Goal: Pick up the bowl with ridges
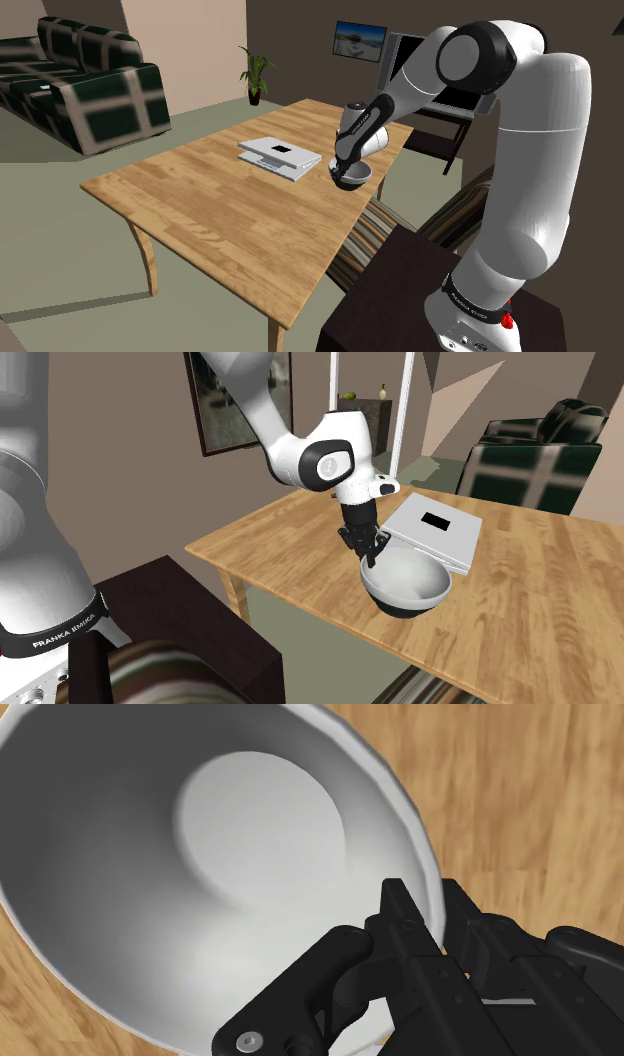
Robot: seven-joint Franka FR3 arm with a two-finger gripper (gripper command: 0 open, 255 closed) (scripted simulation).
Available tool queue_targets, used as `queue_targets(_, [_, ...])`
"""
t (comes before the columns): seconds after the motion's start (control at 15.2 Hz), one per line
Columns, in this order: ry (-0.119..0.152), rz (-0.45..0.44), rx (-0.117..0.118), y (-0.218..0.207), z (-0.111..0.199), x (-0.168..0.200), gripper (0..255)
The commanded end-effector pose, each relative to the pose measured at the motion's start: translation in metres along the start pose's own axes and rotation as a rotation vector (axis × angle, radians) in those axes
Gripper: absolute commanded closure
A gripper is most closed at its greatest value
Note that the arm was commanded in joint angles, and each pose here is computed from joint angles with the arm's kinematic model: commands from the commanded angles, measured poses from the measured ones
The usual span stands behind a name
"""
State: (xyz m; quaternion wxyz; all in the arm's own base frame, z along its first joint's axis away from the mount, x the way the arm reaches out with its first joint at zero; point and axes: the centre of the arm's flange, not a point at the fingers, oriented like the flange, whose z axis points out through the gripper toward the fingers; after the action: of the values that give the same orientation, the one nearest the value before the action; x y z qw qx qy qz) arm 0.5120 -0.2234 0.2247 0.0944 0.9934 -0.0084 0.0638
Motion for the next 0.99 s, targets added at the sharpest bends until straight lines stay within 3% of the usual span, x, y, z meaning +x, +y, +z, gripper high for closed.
queue_targets(0.0, [-0.001,0.001,0.000,0.000,0.001,0.000,255])
queue_targets(0.26, [-0.001,0.001,0.000,0.000,0.000,0.000,255])
queue_targets(0.92, [-0.001,0.001,0.000,0.010,-0.051,0.006,255])
